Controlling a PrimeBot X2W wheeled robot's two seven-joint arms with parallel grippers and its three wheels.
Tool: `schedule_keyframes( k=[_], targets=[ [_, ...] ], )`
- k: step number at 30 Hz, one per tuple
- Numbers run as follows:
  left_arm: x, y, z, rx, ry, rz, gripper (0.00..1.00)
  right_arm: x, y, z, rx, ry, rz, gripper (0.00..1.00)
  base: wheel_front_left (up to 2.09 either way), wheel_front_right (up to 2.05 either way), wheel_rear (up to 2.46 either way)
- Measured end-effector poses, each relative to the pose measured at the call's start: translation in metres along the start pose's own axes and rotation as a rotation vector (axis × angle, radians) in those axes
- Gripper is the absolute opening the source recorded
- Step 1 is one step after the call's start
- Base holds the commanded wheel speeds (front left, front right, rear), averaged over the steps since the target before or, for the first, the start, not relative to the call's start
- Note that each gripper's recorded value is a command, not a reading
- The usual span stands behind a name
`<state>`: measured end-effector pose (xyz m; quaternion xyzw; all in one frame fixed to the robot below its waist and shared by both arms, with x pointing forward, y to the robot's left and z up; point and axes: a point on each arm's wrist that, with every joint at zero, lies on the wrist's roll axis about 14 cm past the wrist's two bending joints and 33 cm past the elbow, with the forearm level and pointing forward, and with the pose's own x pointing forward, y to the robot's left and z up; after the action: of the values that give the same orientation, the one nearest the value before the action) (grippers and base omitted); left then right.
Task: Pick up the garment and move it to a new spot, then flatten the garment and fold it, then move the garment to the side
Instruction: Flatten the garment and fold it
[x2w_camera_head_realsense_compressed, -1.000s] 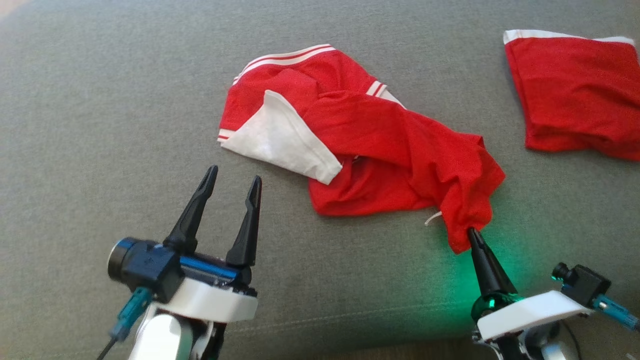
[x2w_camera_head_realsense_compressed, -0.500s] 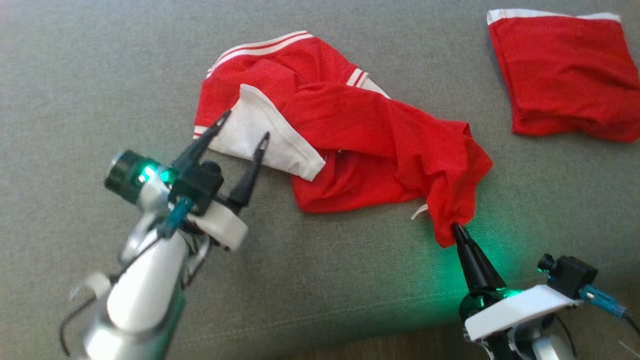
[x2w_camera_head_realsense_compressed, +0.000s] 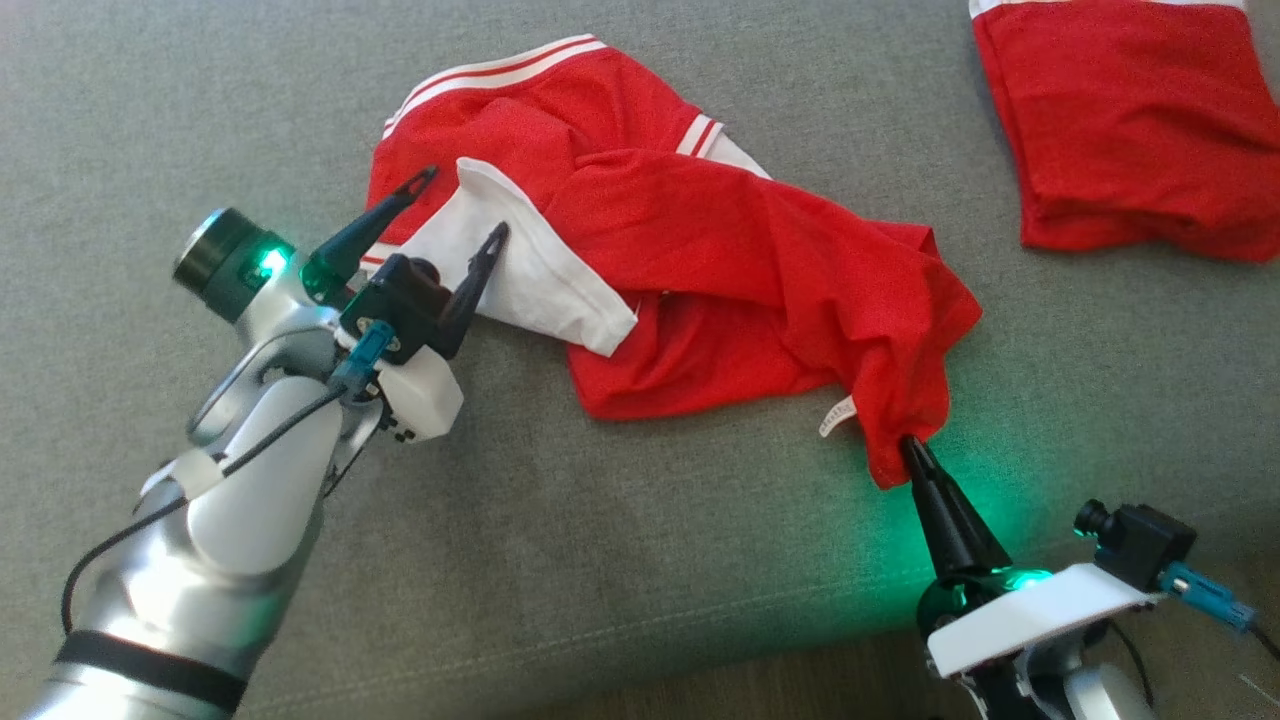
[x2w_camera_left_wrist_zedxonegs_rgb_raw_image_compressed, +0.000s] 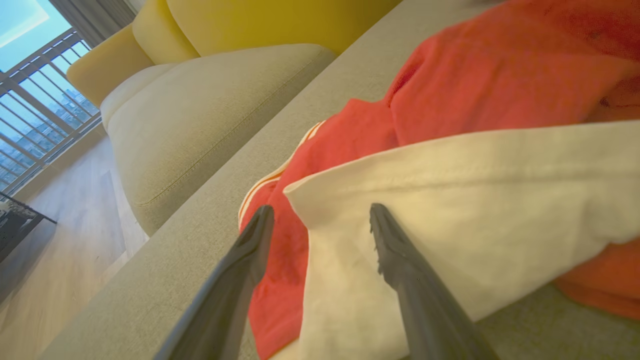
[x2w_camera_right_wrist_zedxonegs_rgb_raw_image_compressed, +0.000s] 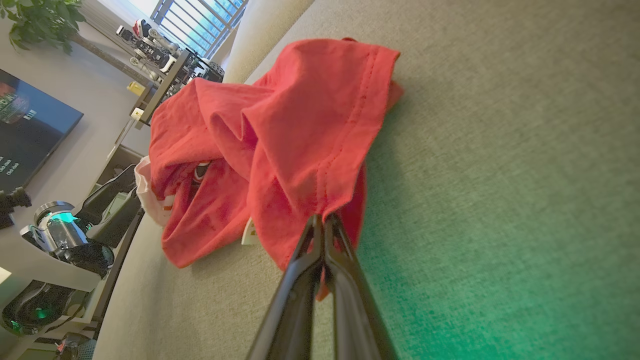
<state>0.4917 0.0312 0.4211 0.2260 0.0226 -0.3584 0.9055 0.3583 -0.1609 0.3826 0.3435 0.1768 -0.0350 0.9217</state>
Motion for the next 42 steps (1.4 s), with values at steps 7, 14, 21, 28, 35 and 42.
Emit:
schedule_keyframes(
  k=[7,14,21,28,35,42],
  targets=[
    [0.008,0.003,-0.006,0.042,0.013,-0.038,1.00,0.004,-0.001,-0.003,-0.009,0.011,-0.003,0.00,0.00,0.00,0.00],
    [0.020,0.000,-0.005,0.086,0.001,-0.083,1.00,0.009,-0.001,-0.006,-0.015,0.020,-0.003,0.00,0.00,0.00,0.00],
    [0.022,-0.008,-0.005,0.077,-0.001,-0.118,0.00,0.007,-0.004,-0.004,-0.015,0.006,-0.013,0.00,0.00,0.00,0.00],
    [0.016,-0.003,0.021,0.099,-0.070,-0.105,0.00,0.006,0.001,0.003,-0.021,-0.020,0.006,0.00,0.00,0.00,0.00],
    [-0.019,0.034,0.083,0.020,-0.261,0.047,0.00,0.009,0.036,0.060,-0.148,-0.169,0.126,0.00,0.00,0.00,0.00],
    [-0.076,0.078,0.140,-0.041,-0.421,0.183,0.00,0.009,0.087,0.171,-0.284,-0.419,0.232,0.00,0.00,0.00,0.00]
  ],
)
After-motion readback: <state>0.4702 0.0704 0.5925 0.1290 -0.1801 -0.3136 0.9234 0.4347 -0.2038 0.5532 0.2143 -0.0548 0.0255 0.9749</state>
